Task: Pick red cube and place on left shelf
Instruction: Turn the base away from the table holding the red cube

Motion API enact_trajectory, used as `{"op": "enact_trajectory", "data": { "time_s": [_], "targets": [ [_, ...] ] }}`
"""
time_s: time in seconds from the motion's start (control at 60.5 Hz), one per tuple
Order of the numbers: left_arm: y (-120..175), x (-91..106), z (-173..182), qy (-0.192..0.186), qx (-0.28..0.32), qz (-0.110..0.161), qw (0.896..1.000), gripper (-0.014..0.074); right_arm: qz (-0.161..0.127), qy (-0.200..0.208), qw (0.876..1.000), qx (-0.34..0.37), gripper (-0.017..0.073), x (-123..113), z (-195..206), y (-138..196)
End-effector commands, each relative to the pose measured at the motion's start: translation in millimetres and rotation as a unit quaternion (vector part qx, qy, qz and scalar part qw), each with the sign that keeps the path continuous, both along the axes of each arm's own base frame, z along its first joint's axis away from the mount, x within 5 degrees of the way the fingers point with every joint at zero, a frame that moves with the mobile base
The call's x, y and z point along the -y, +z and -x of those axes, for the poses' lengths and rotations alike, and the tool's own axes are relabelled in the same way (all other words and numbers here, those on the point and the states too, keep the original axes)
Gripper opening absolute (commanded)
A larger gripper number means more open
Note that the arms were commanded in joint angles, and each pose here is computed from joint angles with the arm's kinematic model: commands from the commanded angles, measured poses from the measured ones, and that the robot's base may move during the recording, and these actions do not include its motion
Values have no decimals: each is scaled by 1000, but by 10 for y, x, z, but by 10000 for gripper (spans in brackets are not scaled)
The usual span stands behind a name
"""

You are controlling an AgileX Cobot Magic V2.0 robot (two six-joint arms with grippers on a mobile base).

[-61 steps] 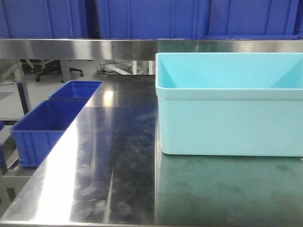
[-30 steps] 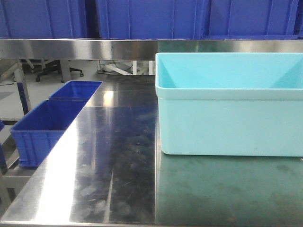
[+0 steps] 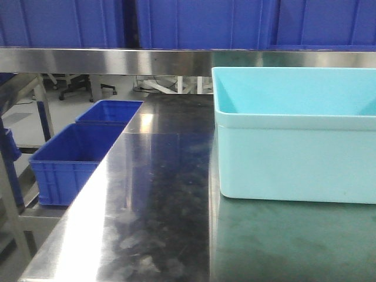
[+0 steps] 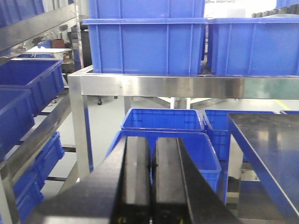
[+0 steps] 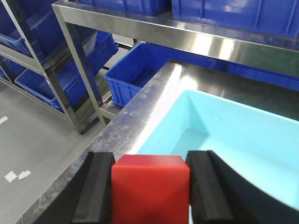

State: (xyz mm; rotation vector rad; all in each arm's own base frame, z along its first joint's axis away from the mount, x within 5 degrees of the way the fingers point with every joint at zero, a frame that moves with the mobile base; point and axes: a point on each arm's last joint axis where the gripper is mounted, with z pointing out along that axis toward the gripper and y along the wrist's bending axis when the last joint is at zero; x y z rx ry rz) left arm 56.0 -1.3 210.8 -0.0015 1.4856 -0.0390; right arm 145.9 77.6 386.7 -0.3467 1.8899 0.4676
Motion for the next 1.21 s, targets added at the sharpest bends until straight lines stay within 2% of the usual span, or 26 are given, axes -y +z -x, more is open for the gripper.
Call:
{"op": "enact_trajectory", "data": {
  "time_s": [0.0,1.19],
  "targets": [
    [2,2,9,-2,37,1,999,101,-25,-3,998,52,57,1,-4,171],
    [2,2,9,-2,37,1,999,101,-25,-3,998,52,57,1,-4,171]
  ]
}}
